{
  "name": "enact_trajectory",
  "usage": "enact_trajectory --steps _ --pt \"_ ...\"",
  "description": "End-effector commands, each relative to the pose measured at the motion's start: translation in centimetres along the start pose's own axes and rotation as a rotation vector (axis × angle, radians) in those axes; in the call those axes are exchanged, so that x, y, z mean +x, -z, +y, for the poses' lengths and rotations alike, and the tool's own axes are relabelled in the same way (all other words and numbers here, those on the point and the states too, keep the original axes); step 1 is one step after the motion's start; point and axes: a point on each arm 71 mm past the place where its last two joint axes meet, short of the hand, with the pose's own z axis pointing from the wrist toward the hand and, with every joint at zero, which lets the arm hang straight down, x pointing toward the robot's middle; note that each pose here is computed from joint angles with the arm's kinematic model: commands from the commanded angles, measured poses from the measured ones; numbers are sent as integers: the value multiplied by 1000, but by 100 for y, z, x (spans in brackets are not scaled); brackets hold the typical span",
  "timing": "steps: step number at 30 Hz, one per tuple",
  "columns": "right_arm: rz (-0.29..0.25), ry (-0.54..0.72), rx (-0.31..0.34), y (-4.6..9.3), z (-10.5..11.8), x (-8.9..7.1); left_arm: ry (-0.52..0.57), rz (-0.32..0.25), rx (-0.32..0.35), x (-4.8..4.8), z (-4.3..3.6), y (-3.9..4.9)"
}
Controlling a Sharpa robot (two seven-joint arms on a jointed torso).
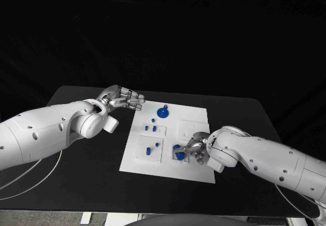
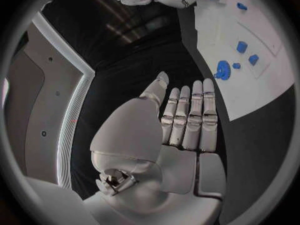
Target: Assemble the parts on the task board
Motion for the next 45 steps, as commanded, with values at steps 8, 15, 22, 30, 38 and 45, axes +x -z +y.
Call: enact_trajectory --steps 8,15,22,30,38,45 --pt "16 30 18 3 -32 47 5 9 6 12 -12 -2" --pt "18 26 -35 62 -15 48 5 11 6 8 -11 3" --pt "14 38 -72 118 -6 45 5 10 6 2 -9 7" --pt "9 59 -88 141 11 51 6 13 3 5 -7 7" --pt "-8 54 -76 128 -1 35 6 12 3 4 -6 7" --pt "-20 55 -55 113 -25 16 6 13 3 4 -6 6"
